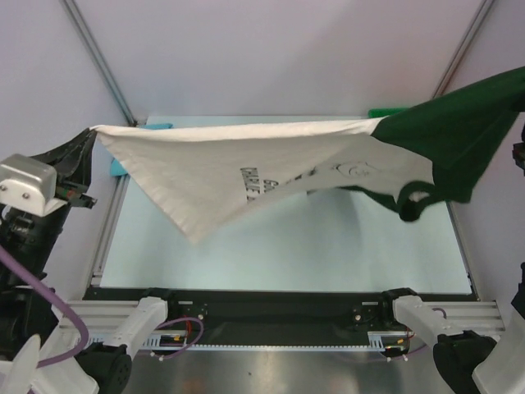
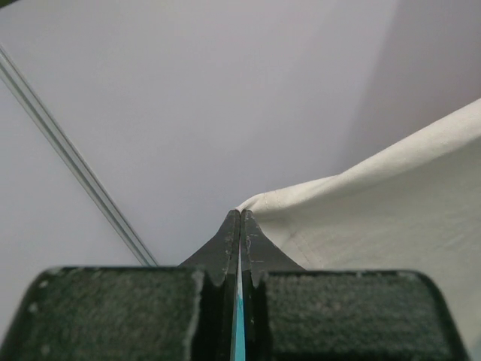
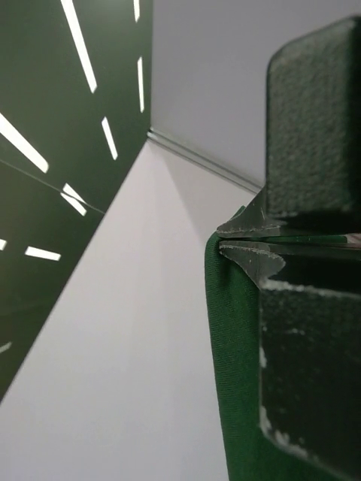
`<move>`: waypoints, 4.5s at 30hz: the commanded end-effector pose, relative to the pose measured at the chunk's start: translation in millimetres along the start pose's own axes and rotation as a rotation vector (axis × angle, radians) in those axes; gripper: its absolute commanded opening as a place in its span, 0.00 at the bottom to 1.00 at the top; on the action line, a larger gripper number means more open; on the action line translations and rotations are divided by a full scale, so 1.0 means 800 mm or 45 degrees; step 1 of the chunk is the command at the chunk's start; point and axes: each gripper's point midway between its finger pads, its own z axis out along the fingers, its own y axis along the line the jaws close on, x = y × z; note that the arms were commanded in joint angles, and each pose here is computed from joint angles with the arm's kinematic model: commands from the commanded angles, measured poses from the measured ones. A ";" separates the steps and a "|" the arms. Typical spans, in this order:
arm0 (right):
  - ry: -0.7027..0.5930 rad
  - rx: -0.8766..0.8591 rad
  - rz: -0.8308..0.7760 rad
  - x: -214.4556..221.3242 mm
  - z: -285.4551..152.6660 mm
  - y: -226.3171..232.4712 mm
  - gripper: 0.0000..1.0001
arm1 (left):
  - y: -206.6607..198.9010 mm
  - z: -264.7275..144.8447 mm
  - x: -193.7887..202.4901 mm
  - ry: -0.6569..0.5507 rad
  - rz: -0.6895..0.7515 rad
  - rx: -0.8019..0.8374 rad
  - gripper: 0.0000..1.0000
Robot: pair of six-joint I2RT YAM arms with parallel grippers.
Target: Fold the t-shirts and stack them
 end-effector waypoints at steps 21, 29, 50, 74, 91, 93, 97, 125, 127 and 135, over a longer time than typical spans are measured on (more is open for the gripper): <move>0.465 -0.404 0.086 0.324 0.080 0.216 0.00 | -0.041 0.095 0.317 0.656 0.009 0.145 0.00; 0.779 -0.720 0.087 0.500 0.023 0.368 0.00 | -0.083 0.149 0.523 1.010 -0.043 0.294 0.00; 1.257 -0.767 0.171 0.820 0.081 0.458 0.00 | -0.055 0.271 0.735 1.283 -0.044 0.126 0.00; 1.063 -0.526 0.154 0.880 0.146 0.472 0.00 | 0.004 0.300 0.783 1.302 0.117 -0.122 0.00; 1.063 -0.557 0.096 0.896 0.131 0.496 0.00 | -0.009 0.302 0.806 1.324 0.161 -0.137 0.00; 1.065 -0.552 0.098 0.899 0.129 0.497 0.00 | -0.010 0.304 0.806 1.321 0.166 -0.139 0.00; 1.080 -0.521 0.107 0.907 0.126 0.496 0.00 | -0.014 0.307 0.809 1.317 0.161 -0.138 0.00; 1.375 -1.035 0.599 0.833 0.010 0.555 0.69 | -0.047 0.326 0.786 1.277 0.120 -0.104 0.00; 1.377 -1.029 0.587 0.841 0.010 0.563 0.70 | -0.045 0.322 0.787 1.286 0.127 -0.113 0.00; 1.386 -0.984 0.551 0.871 0.011 0.573 0.70 | -0.037 0.304 0.790 1.332 0.161 -0.131 0.00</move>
